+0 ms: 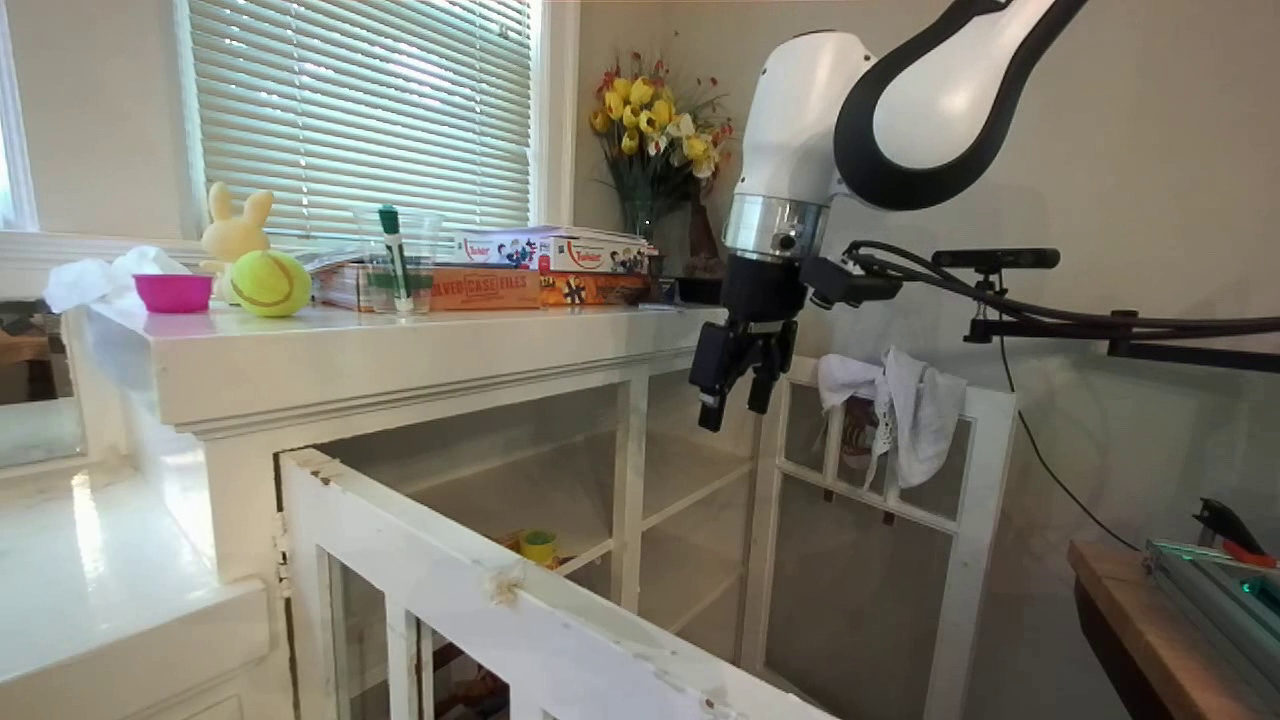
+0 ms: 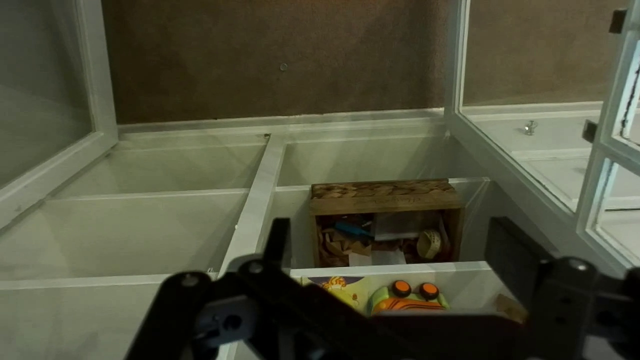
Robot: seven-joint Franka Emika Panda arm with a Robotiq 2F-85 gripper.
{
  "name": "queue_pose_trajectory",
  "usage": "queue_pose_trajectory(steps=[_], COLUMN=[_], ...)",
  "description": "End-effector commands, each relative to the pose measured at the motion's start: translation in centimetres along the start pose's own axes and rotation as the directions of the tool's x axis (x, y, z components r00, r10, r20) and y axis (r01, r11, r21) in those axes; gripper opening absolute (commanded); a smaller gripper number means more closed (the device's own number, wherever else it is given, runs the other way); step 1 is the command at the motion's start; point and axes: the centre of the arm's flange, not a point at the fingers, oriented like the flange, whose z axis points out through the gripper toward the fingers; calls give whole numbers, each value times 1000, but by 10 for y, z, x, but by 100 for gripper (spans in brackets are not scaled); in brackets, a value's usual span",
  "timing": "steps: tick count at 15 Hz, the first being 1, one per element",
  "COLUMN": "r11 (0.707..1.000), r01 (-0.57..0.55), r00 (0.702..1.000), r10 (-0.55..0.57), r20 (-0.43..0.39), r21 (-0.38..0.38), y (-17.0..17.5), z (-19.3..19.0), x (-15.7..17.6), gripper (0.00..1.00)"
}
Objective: Place the yellow vessel on top of the cabinet.
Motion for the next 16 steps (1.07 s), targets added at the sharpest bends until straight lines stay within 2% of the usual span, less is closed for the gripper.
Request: queue_pose_trajectory(steps=[1,5,10,16], r11=[999,998,998,988], r01=[-34,-56,1,78], r00=[999,998,998,986], r10=[34,56,-5,-96], r20=[-7,-29,-67,-133], r21=[-9,-12,-58,-135], y=[4,10,11,-16], z=[32,75,121,156], x=[5,10,17,38], gripper=[100,100,100,100])
